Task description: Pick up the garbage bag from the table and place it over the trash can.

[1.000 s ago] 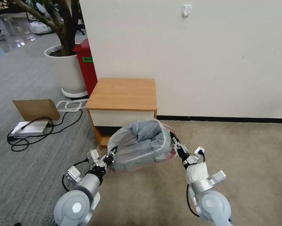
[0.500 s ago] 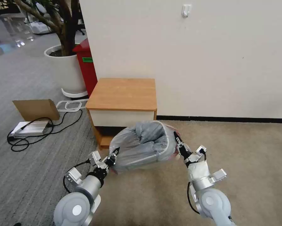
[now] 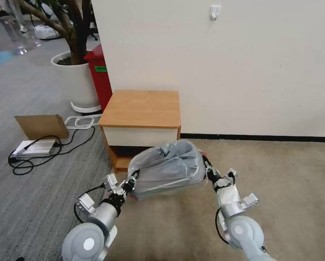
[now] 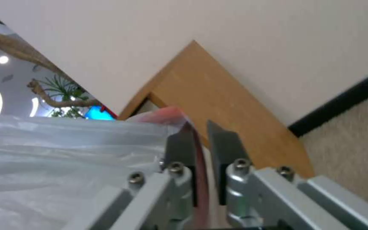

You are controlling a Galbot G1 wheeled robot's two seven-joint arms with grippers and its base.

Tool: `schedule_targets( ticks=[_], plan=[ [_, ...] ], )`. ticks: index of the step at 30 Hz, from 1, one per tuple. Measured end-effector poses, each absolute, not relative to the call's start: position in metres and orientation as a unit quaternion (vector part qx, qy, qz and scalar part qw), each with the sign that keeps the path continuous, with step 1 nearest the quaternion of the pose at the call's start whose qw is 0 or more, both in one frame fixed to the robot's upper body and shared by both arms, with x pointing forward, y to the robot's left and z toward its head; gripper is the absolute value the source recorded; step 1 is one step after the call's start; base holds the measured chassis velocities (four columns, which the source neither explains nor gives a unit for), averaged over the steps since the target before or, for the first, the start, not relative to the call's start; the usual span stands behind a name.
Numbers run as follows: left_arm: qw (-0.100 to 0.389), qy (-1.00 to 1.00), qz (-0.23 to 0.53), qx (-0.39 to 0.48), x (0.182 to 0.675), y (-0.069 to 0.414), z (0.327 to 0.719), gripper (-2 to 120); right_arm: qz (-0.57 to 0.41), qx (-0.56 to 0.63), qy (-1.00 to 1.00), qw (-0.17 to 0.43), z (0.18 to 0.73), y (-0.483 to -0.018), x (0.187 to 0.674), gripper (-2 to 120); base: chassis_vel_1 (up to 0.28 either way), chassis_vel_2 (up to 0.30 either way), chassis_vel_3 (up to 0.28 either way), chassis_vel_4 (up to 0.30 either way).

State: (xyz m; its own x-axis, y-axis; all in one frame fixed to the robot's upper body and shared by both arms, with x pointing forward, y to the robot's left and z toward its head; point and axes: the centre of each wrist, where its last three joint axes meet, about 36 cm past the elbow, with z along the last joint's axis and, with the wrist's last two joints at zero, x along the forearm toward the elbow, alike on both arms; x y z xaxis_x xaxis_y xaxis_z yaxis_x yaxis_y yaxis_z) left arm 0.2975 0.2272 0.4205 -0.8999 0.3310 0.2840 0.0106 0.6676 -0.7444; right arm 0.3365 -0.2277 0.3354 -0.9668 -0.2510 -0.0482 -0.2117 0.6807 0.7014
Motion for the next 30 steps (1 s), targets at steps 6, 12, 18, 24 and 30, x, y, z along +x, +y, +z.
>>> schedule_targets(
  ticks=[6, 12, 18, 24, 30],
  plan=[
    [0.197, -0.900, 0.381, -0.071, 0.305, 0.234, 0.422, 5, -0.367, 0.112, -0.923, 0.031, 0.343, -0.233, 0.324, 35, 0.000, 0.000, 0.000, 0.000],
    [0.201, -0.911, 0.355, -0.053, 0.309, 0.237, 0.421, 5, -0.370, 0.105, -0.923, 0.010, 0.358, -0.242, 0.320, 55, 0.000, 0.000, 0.000, 0.000],
    [0.205, -0.948, 0.240, -0.051, 0.306, 0.229, 0.411, 5, -0.228, 0.171, -0.955, -0.084, 0.417, -0.241, 0.323, 77, 0.000, 0.000, 0.000, 0.000],
    [0.189, -0.973, 0.113, -0.073, 0.302, 0.226, 0.404, 5, 0.092, 0.269, -0.950, -0.132, 0.457, -0.238, 0.329, 78, 0.000, 0.000, 0.000, 0.000],
    [0.169, -0.982, 0.031, -0.076, 0.306, 0.220, 0.406, 5, 0.233, 0.336, -0.905, -0.118, 0.481, -0.236, 0.350, 57, 0.000, 0.000, 0.000, 0.000]
  ],
)
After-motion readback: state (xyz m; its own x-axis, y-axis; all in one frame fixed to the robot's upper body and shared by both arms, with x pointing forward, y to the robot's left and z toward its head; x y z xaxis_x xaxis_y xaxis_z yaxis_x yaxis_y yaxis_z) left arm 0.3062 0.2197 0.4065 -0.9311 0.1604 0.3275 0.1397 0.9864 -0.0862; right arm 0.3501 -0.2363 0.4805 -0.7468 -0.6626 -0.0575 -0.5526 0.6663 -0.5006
